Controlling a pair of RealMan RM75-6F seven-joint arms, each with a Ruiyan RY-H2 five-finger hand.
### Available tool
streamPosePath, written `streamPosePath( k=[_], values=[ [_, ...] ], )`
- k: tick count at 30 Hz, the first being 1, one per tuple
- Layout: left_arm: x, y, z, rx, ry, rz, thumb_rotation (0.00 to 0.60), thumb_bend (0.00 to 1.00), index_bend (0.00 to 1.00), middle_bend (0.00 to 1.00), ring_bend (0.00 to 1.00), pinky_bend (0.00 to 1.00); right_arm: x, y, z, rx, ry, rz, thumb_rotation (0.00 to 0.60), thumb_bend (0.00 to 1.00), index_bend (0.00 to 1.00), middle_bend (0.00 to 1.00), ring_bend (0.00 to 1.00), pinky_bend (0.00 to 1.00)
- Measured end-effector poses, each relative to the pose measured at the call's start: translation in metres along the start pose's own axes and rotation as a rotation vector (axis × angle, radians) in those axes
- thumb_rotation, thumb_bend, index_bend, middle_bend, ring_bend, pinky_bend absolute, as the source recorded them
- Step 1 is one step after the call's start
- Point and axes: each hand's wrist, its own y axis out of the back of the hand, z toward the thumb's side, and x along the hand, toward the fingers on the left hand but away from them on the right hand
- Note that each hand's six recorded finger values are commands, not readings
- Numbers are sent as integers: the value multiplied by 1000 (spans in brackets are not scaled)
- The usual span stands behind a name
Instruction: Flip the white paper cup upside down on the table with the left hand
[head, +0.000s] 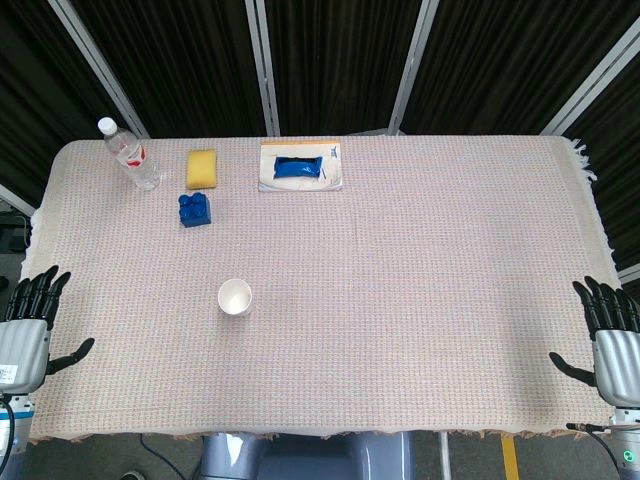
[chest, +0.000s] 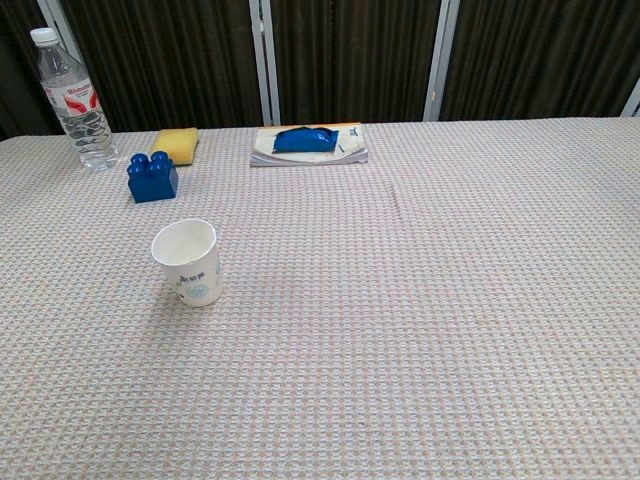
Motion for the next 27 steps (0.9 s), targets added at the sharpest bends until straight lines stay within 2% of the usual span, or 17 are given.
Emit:
streamPosePath(
  k=[16, 21, 27],
  values=[
    [9, 0, 8, -15, -27, 2, 600, 122, 0, 0, 0, 0, 1, 0, 0, -2, -7, 12, 600, 0, 0, 0, 0, 0],
    [18, -3, 17, -13, -44, -20, 600, 70, 0, 0, 0, 0, 2, 1, 0, -5, -6, 11, 600, 0, 0, 0, 0, 0],
    [37, -12, 40, 31, -91, -73, 600, 69, 7, 0, 0, 0, 3, 0, -1, -4, -10, 20, 600, 0, 1, 0, 0, 0]
  ],
)
